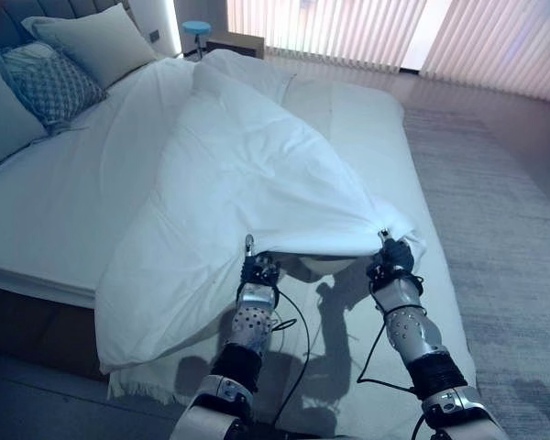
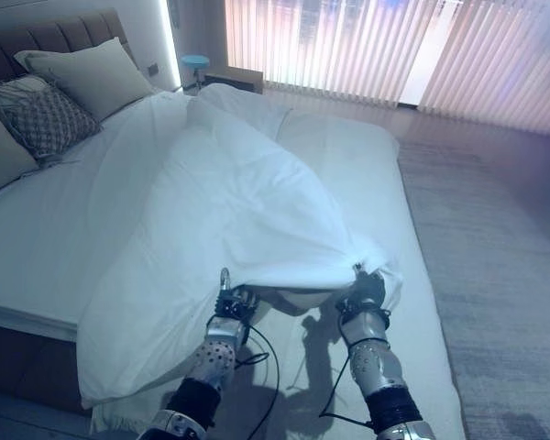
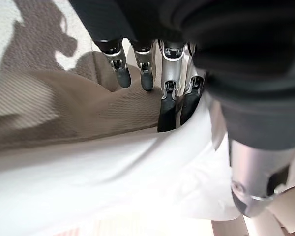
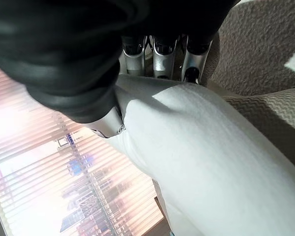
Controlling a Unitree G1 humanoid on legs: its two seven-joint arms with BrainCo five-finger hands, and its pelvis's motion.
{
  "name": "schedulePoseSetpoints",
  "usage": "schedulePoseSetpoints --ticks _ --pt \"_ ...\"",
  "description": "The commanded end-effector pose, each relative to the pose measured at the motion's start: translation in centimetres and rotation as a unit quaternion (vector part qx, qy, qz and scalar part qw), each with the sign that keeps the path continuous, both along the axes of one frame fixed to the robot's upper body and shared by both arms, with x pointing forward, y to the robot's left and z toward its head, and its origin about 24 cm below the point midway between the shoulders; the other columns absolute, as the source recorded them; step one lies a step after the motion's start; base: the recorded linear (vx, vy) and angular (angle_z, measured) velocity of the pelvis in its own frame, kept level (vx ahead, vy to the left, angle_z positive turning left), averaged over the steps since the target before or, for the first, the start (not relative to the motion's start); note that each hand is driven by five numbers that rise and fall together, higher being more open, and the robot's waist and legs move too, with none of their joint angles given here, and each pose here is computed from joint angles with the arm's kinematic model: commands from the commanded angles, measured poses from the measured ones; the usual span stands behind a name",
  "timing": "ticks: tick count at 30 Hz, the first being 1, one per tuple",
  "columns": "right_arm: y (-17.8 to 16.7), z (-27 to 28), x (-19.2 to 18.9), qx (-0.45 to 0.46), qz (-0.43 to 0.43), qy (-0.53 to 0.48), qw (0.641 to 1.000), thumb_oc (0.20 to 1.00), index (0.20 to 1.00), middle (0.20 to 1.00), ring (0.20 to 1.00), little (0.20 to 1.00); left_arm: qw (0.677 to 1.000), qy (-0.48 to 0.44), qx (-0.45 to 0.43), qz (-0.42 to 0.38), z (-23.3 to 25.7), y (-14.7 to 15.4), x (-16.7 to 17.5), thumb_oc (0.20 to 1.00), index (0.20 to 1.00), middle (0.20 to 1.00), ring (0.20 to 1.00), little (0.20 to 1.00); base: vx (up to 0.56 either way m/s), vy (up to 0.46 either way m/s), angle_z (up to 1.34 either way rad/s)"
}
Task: Make the bed
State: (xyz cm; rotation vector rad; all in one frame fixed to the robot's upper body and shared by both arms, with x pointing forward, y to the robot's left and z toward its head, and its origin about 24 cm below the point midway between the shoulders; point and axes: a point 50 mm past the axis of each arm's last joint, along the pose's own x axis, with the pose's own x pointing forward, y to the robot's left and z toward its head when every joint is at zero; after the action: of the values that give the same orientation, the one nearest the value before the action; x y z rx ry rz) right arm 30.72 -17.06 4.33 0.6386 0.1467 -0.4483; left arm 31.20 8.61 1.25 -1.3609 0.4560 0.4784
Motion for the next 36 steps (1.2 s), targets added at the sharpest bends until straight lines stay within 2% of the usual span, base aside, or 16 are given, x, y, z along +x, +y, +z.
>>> schedulePoseSetpoints --ticks 1,7,8,9,12,13,14,15,17,30,36 --pt "-10.2 2.1 -3.0 -0.047 -0.217 -0.078 0.972 0.200 0.200 0.200 0.200 0.200 0.978 0.013 0.071 0.198 -1.5 9.9 -1.4 1.000 1.000 1.000 1.000 1.000 0.00 0.000 0.00" --pt "-10.1 0.8 -4.0 -0.033 -0.219 -0.065 0.973 0.200 0.200 0.200 0.200 0.200 0.975 0.029 0.100 0.198 -2.0 11.2 -1.7 1.000 1.000 1.000 1.000 1.000 0.01 0.000 0.00" --pt "-10.0 0.2 -4.4 -0.027 -0.217 -0.058 0.974 0.200 0.200 0.200 0.200 0.200 0.974 0.038 0.135 0.179 -2.4 11.8 -1.9 0.360 0.360 0.360 0.360 0.360 0.00 0.000 0.00" --pt "-9.9 0.2 -4.4 -0.027 -0.217 -0.058 0.974 0.200 0.200 0.200 0.200 0.200 0.974 0.038 0.136 0.179 -2.4 11.8 -1.9 0.200 0.200 0.200 0.200 0.200 0.00 0.000 0.00" --pt "-9.9 -0.8 -4.8 -0.028 -0.207 -0.043 0.977 0.200 0.200 0.200 0.200 0.200 0.974 0.049 0.176 0.135 -3.4 12.1 -2.2 0.200 0.200 0.200 0.200 0.200 0.00 0.000 0.00" --pt "-9.9 -1.1 -4.8 -0.031 -0.195 -0.036 0.980 0.200 0.200 0.200 0.200 0.200 0.974 0.060 0.203 0.086 -4.4 12.0 -2.6 0.200 0.200 0.200 0.200 0.200 0.01 0.007 -0.04" --pt "-9.9 -1.1 -4.8 -0.030 -0.194 -0.036 0.980 0.200 0.200 0.200 0.200 0.200 0.974 0.060 0.203 0.085 -4.4 12.1 -2.6 0.200 0.200 0.200 0.200 0.200 0.01 0.020 -0.13" --pt "-9.9 -1.6 -4.9 -0.035 -0.184 -0.026 0.982 0.200 0.200 0.200 0.200 0.200 0.968 0.057 0.241 0.045 -4.7 12.3 -2.8 0.200 0.200 0.200 0.200 0.200 0.01 0.014 -0.12" --pt "-10.0 -2.1 -5.0 -0.037 -0.176 -0.015 0.984 0.200 0.200 0.200 0.200 0.200 0.966 0.046 0.253 0.025 -4.7 12.4 -2.8 0.200 0.200 0.200 0.200 0.200 0.01 0.014 -0.09" --pt "-7.6 -5.6 -5.5 0.005 -0.098 0.034 0.995 0.200 0.200 0.200 0.200 0.200 0.966 -0.008 0.258 -0.033 -4.9 11.6 -3.6 0.200 0.200 0.200 0.200 0.200 -0.02 -0.006 -0.04" --pt "-7.8 -5.8 -5.6 0.019 -0.106 0.032 0.994 0.200 0.200 0.200 0.200 0.200 0.961 -0.063 0.267 -0.046 -3.1 10.2 -2.6 0.200 0.200 0.200 0.200 0.200 -0.17 0.096 0.51"
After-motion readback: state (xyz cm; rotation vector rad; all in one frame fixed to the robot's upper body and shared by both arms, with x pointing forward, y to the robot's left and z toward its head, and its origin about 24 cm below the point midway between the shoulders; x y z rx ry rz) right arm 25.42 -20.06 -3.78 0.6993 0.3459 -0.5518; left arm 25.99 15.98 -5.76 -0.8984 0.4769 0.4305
